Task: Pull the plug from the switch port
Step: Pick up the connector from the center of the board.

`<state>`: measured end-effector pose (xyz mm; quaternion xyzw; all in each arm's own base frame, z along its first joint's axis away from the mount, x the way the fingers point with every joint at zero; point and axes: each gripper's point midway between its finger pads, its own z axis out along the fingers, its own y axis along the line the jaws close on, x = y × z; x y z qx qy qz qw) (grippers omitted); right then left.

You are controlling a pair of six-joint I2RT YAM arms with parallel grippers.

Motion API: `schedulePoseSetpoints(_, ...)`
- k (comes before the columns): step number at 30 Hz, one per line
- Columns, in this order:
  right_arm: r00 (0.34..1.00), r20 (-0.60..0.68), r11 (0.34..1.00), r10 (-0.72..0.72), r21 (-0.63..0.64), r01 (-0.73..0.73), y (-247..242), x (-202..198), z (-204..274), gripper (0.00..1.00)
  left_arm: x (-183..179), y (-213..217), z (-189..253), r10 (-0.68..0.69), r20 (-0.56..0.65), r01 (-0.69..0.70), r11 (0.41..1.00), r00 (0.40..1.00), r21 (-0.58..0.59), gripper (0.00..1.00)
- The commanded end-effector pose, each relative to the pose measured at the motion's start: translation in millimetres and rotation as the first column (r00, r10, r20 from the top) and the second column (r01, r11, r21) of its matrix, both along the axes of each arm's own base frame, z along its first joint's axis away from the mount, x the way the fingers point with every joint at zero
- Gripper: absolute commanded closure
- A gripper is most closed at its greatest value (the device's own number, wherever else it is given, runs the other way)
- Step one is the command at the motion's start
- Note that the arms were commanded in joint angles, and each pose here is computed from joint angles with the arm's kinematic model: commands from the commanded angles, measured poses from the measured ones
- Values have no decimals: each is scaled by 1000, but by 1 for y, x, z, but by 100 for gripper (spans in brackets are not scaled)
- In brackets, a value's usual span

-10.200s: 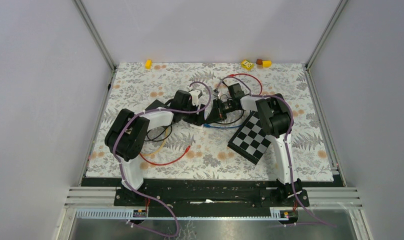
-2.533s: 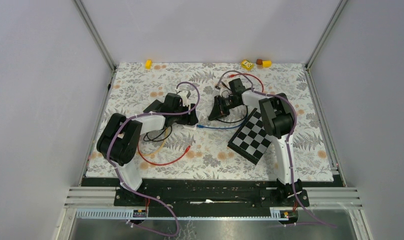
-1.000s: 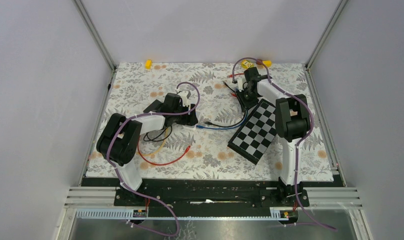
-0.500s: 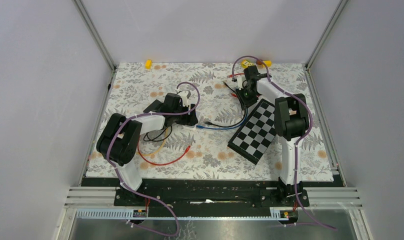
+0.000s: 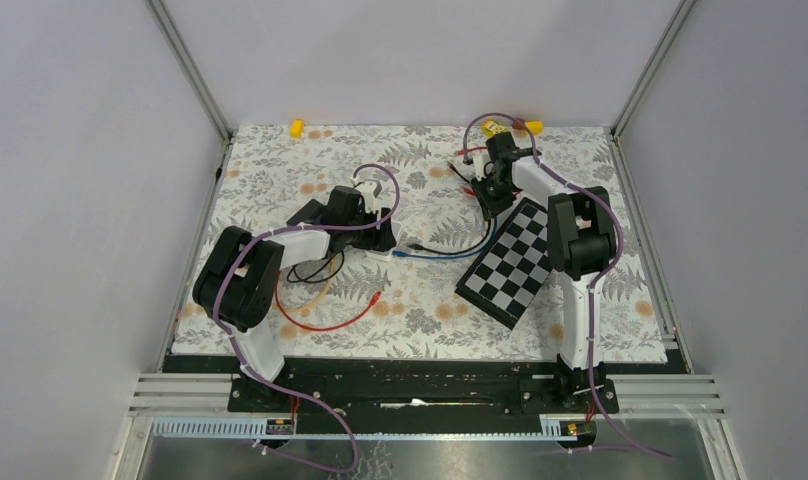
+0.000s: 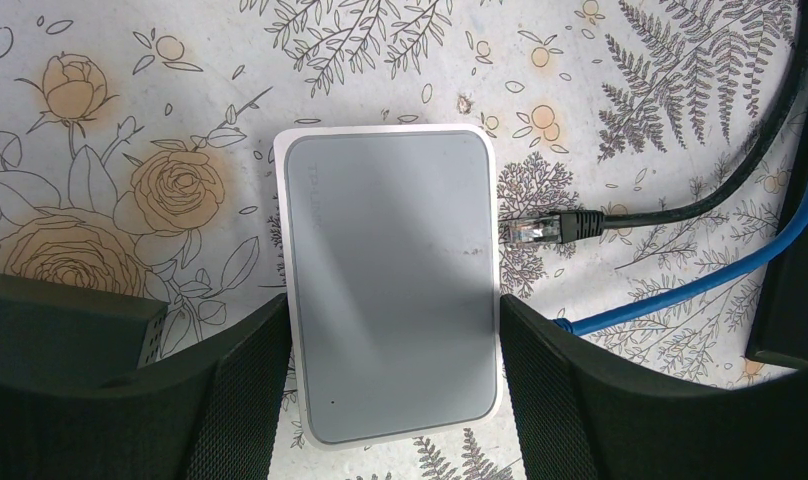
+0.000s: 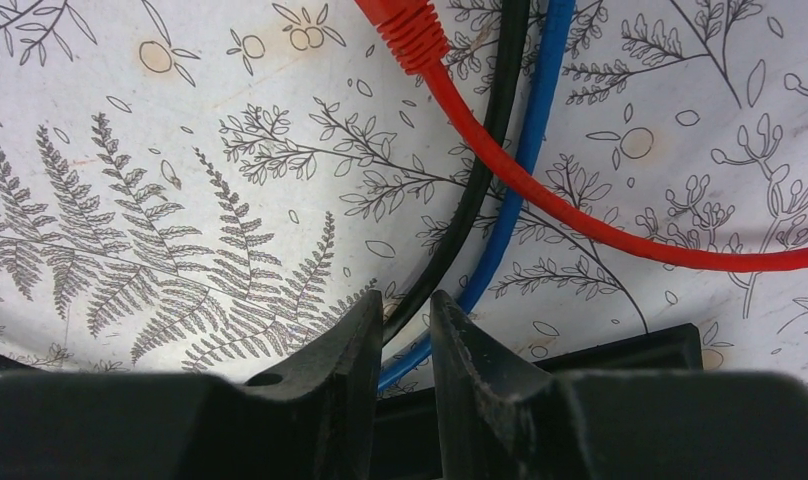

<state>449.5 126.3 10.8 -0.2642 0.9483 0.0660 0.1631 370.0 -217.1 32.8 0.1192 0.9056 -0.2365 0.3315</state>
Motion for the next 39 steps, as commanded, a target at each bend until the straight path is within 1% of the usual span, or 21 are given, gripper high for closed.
schedulePoseSetpoints(1, 1000, -18, 997, 0, -73, -1, -14, -1, -18, 69, -3, 0, -6, -18, -31, 18, 1000, 999, 2, 100)
schedulePoseSetpoints(5, 999, -43, 998, -13, -55, 10, -9, -3, -27, 75, -4, -1, -6, -18, -34, 18, 1000, 999, 1, 100)
schedulePoseSetpoints(9, 998, -38, 999, -41, -7, 41, 8, -3, -26, 83, -3, -1, -6, -18, -34, 19, 1000, 999, 1, 100)
schedulePoseSetpoints(17, 994, 73, 995, -78, 70, 73, 47, 21, 1, 100, -3, -1, -5, -19, -37, 19, 1000, 999, -2, 100)
schedulePoseSetpoints(27, 959, 249, 980, -135, 179, 91, 68, 73, 52, 100, -3, 0, -5, -21, -36, 21, 1000, 999, -1, 100)
schedulePoseSetpoints(31, 939, 315, 981, -140, 172, 89, 67, 91, 67, 100, -3, 0, -6, -20, -38, 20, 1000, 999, -1, 100)
schedulePoseSetpoints(36, 920, 365, 982, -140, 171, 82, 67, 104, 80, 100, -3, 2, -7, -16, -43, 15, 1000, 999, -3, 100)
schedulePoseSetpoints(39, 902, 401, 982, -158, 159, 101, 61, 116, 90, 100, -2, 2, -8, -14, -47, 14, 1000, 999, -5, 100)
